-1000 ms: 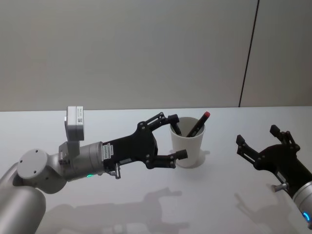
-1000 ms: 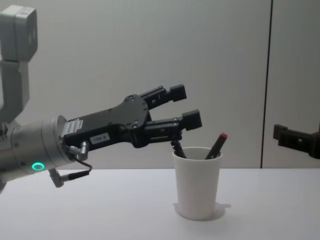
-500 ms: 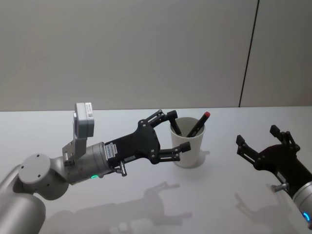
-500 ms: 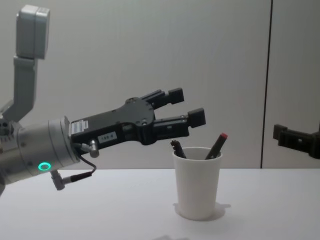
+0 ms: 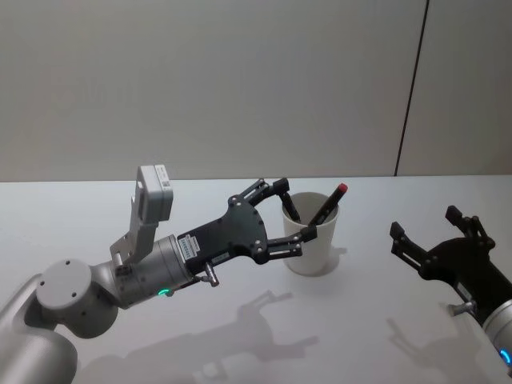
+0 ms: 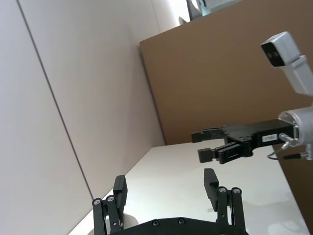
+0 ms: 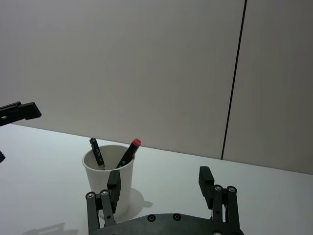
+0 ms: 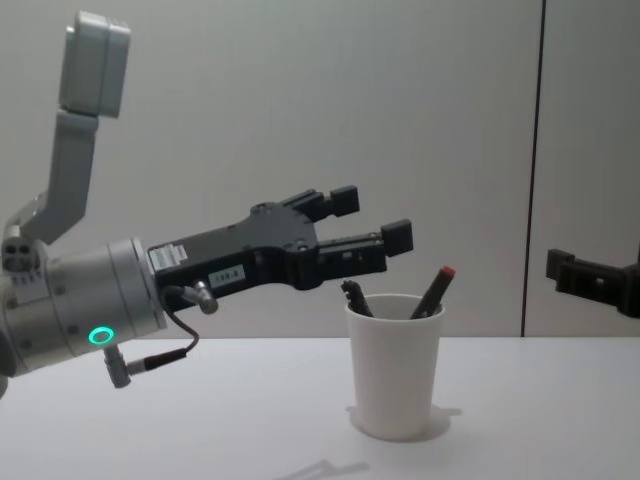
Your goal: Place the pen into the pen holder.
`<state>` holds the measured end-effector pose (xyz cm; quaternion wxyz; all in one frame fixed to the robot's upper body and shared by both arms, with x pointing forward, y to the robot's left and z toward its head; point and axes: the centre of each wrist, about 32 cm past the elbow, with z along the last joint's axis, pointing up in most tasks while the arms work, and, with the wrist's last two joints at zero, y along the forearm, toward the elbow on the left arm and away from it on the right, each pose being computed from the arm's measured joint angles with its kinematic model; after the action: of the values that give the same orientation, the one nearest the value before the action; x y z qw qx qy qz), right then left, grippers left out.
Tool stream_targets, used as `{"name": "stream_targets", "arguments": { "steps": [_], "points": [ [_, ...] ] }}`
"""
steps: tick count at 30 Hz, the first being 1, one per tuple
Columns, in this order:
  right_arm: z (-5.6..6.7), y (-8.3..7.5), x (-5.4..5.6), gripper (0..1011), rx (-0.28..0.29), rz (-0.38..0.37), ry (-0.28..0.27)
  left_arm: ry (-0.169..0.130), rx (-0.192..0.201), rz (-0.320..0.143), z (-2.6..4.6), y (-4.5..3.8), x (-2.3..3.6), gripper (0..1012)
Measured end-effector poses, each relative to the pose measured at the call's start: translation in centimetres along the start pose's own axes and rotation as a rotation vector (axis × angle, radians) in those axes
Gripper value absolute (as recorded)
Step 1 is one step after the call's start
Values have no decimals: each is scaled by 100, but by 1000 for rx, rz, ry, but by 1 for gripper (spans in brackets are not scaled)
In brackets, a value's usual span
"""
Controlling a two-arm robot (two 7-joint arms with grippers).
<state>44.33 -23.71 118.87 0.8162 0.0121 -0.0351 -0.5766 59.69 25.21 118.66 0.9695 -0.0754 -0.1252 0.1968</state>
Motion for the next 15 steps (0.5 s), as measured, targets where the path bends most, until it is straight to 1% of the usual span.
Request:
{"name": "stream_targets", "arguments": {
  "steps": [4, 5, 7, 10, 14, 15],
  "points": [
    [0, 0, 0, 1001, 0, 0, 0, 2, 15, 34, 14, -8, -47, 1000],
    [0, 0, 0, 1001, 0, 0, 0, 2, 22, 47, 19, -11, -67, 1000],
    [0, 0, 0, 1001, 0, 0, 0, 2, 27, 59, 25, -13, -84, 1000],
    [0, 0, 0, 1001, 0, 0, 0, 2, 42, 92, 41, -21, -131, 1000],
    [0, 0, 0, 1001, 0, 0, 0, 2, 56, 119, 50, -26, -173, 1000],
    [0, 0, 0, 1001, 0, 0, 0, 1, 62, 131, 56, -29, -193, 1000]
  ]
}}
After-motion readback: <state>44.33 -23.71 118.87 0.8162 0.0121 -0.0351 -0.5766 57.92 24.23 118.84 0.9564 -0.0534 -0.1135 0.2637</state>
